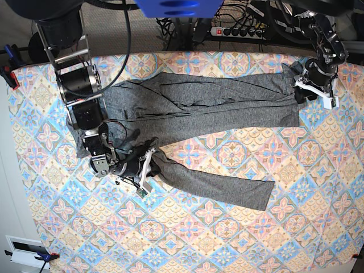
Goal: Layout the t-shirt on the table in an organized manner, then fold the t-shirt properly
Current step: 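Drag the held sleeve across the folded body toward the left gripper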
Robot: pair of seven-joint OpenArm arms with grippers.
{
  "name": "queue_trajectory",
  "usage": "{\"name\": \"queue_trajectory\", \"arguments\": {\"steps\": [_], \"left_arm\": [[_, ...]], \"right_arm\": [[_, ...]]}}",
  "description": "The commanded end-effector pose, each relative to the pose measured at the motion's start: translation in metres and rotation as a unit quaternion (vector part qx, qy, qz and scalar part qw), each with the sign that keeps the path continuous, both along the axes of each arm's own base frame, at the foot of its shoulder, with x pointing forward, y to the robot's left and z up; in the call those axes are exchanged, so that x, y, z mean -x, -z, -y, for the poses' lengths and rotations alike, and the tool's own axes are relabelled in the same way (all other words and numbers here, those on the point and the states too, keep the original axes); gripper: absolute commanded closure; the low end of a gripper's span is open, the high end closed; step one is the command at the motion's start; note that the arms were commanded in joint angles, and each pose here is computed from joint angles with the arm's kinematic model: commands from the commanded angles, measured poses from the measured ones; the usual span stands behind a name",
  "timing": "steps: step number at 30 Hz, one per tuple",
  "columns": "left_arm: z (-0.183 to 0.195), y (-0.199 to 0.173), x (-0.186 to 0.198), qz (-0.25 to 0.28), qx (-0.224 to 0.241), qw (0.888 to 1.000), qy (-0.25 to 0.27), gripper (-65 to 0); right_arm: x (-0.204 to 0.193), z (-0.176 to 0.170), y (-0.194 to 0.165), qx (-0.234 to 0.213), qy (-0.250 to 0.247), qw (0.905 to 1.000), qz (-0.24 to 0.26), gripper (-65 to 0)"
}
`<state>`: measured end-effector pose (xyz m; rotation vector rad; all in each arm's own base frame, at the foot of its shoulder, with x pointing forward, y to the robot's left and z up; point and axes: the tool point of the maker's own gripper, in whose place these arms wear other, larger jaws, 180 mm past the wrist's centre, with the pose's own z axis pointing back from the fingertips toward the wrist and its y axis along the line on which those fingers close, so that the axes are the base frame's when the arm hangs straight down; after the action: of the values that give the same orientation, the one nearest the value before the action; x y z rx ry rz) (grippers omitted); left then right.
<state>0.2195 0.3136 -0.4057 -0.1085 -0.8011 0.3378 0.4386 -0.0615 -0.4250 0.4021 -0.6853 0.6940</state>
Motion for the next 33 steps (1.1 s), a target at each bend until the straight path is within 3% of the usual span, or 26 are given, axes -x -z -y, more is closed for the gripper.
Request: {"name": "queue_trajectory", "arguments": {"steps": [1, 5, 12, 26, 33], "left_arm": [[-0.007, -0.013, -0.007, 0.021, -0.010, 1.000, 0.001, -26.3], [-0.007, -0.013, -0.008, 0.021, -0.011, 1.000, 0.001, -26.3], [-0.007, -0.012, -0.008, 0.019, -0.012, 1.000, 0.002, -26.3], [-0.006, -0.012, -0.009, 0.019, -0.013, 1.000, 0.005, -26.3], [-0.006, -0.012, -0.009, 0.019, -0.013, 1.000, 0.005, -26.3]], "right_arm": [[-0.007, 0.020, -0.009, 0.025, -0.001, 0.9996, 0.011, 0.0], [0.003, 0.030, -0.022, 0.050, -0.021, 0.9976, 0.042, 0.0], [0.030, 0.064, -0.050, 0.063, 0.030, 0.9946, 0.076, 0.0], [0.108, 0.032, -0.106, 0.111, -0.027, 0.9810, 0.157, 0.0], [0.147, 0.026, -0.093, 0.114, -0.040, 0.9838, 0.132, 0.0]]}}
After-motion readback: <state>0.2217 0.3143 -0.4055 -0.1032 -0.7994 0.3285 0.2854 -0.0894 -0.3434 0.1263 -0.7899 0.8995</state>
